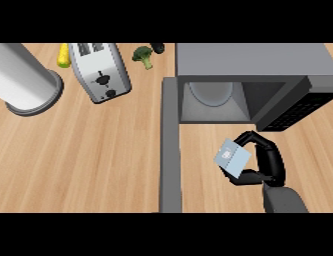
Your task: Pick up the milk, place it into the microwave and close the microwave
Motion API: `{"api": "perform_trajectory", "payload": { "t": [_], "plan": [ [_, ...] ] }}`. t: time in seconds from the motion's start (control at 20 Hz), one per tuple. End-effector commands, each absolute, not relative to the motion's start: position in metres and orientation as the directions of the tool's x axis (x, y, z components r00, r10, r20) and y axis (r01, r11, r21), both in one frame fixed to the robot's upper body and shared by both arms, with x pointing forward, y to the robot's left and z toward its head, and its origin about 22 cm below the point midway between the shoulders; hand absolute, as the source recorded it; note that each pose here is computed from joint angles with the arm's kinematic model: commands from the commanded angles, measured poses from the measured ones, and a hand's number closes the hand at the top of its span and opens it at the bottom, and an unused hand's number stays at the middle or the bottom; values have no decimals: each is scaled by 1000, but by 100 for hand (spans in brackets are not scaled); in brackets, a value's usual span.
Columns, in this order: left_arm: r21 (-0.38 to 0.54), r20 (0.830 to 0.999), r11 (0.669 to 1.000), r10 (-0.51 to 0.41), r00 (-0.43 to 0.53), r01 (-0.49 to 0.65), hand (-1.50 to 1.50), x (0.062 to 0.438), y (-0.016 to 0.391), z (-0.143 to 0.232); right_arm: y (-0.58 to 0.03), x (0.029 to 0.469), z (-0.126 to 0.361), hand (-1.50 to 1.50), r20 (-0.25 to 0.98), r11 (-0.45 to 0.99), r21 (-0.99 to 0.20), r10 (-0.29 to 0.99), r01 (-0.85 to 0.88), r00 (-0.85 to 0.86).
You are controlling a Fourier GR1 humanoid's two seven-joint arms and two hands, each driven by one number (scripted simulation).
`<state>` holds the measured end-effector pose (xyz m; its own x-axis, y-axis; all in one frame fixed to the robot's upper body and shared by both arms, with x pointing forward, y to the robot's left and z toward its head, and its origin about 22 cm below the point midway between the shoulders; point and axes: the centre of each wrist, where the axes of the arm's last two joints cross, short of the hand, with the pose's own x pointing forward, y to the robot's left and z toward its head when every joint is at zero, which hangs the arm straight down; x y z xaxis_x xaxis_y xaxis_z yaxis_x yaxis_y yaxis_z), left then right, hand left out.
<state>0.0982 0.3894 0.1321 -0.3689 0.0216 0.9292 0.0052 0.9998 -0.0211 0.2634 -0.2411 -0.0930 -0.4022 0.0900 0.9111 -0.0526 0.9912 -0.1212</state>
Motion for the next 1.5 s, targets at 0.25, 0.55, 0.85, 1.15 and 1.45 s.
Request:
{"api": "perform_trajectory", "payload": {
  "t": [0.25, 0.55, 0.85, 1.15, 1.45],
  "plan": [
    [-27, 932, 1000, 22, -362, -9, -150, 81, 388, 123, -200, 303, -29, 150, 894, 986, -166, 156, 15, -421],
    [-23, 936, 1000, 23, -351, 4, -150, 97, 398, 111, -183, 333, -6, 150, 884, 973, -227, 225, 44, -409],
    [-28, 938, 1000, 23, -347, -9, -150, 91, 392, 115, -163, 380, 14, 150, 835, 920, -381, 385, 90, -393],
    [-23, 938, 1000, 28, -346, 21, -150, 109, 401, 123, -152, 417, 32, 150, 805, 864, -485, 500, 134, -319],
    [-7, 930, 999, 21, -368, 41, -150, 122, 404, 125, -166, 433, 34, 150, 784, 837, -501, 547, 220, -293]
  ]
}}
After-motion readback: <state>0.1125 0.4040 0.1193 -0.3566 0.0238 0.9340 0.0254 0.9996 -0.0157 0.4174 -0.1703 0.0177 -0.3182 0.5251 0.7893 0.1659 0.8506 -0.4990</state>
